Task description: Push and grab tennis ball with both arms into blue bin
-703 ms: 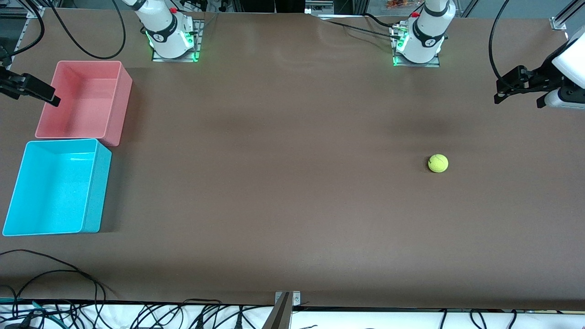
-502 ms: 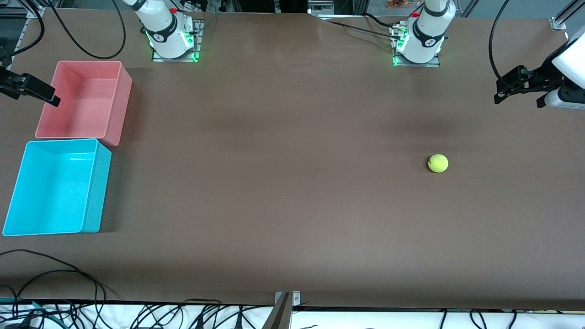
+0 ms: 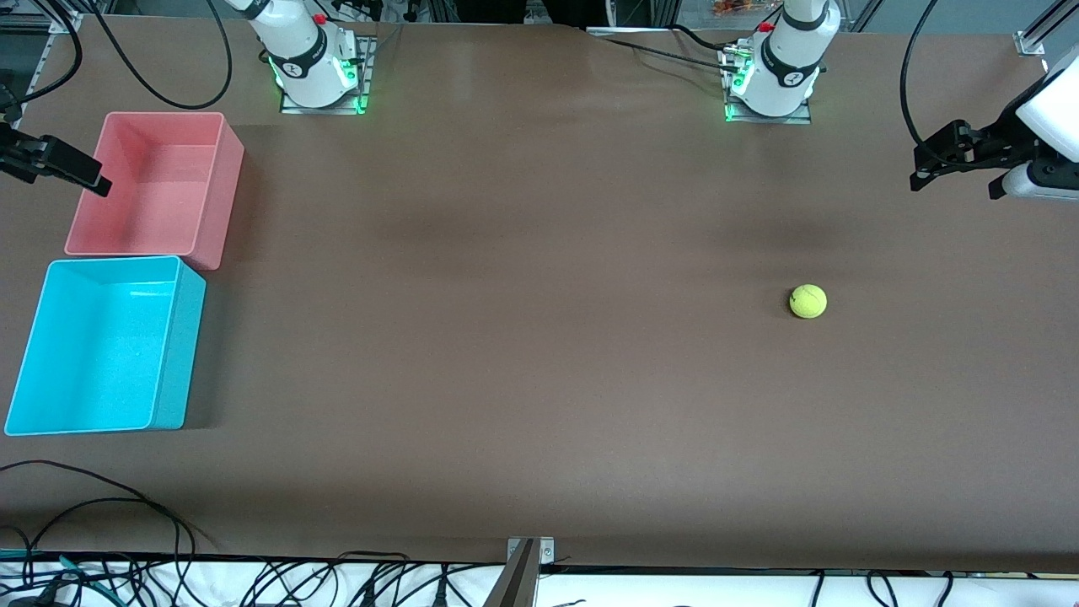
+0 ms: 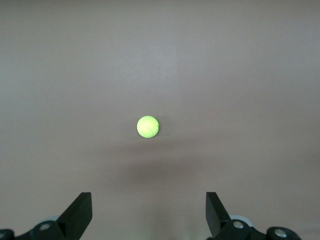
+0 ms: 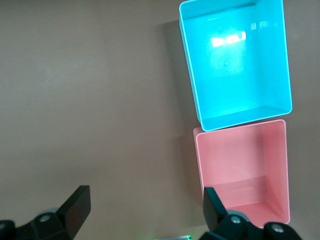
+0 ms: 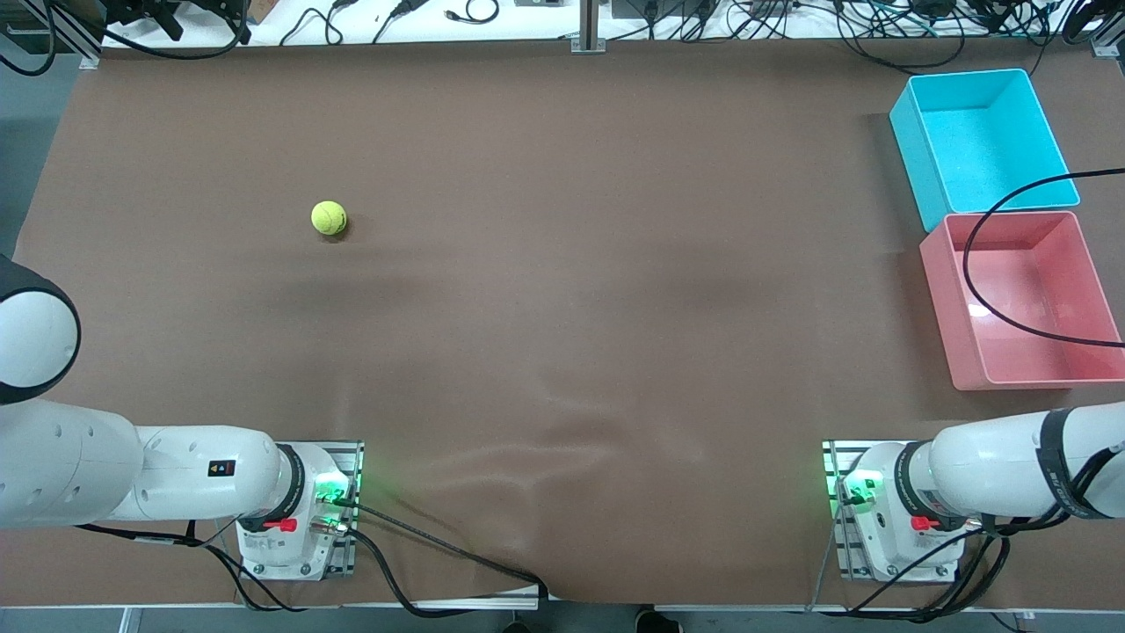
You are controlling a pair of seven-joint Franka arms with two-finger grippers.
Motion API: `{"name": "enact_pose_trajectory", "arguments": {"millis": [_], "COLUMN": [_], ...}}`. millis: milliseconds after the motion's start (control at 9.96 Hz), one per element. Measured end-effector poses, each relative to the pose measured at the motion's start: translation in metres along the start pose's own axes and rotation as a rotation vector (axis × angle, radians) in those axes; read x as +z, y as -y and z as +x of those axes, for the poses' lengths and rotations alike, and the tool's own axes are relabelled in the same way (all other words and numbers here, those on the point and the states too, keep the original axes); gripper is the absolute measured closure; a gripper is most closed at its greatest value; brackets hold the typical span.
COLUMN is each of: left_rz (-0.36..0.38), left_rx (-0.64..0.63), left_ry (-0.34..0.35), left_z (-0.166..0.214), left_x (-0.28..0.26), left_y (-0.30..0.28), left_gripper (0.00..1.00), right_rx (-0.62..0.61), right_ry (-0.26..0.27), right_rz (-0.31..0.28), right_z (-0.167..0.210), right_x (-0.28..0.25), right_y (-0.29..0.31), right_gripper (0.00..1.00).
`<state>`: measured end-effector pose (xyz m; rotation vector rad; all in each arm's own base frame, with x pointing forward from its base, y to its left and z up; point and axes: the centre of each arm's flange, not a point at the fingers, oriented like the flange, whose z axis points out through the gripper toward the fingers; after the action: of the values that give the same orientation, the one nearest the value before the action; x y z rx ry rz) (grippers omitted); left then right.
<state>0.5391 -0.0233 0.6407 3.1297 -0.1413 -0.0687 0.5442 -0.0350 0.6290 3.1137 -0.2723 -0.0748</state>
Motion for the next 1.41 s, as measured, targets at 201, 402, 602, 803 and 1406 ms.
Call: {"name": "enact_pose_trajectory", "arguments": {"millis": [201,402,602,803,1406], "left_rz": [0.000,0.000,0.000,0.000,0.000], "left_rx": [-0.002,0.000,0.001,0.000,0.001], "left_ry": [0.000,0.001,0.001,0.001,0.002], "left_z": [0.0000,0.0000,-0.0001,-0.0001,0.0000], "left_x": [0.0000,0.0001,0.0002,0.0002,0.0004], "left_y": [0.0010,-0.0001,-0.0003,-0.0003,-0.0005], "left_gripper": [0.00,0.00,0.00,0.00,0.00], "right_rx": [0.011,0.014,0.015,0.015,0.016], "right_ry": [0.000,-0.001,-0.001,-0.001,-0.001], "right_rz": [0.001,0.001,0.001,0.001,0.001], "right_z": [0.0007,0.0008,0.0009,0.0009,0.0009], "right_x": [-0.0001,-0.0002,-0.0002,-0.0003,-0.0003], "right_y": [-0.0059,-0.0079,-0.0080,-0.0080,-0.0087], "right_gripper": [0.00,0.00,0.00,0.00,0.00]}}
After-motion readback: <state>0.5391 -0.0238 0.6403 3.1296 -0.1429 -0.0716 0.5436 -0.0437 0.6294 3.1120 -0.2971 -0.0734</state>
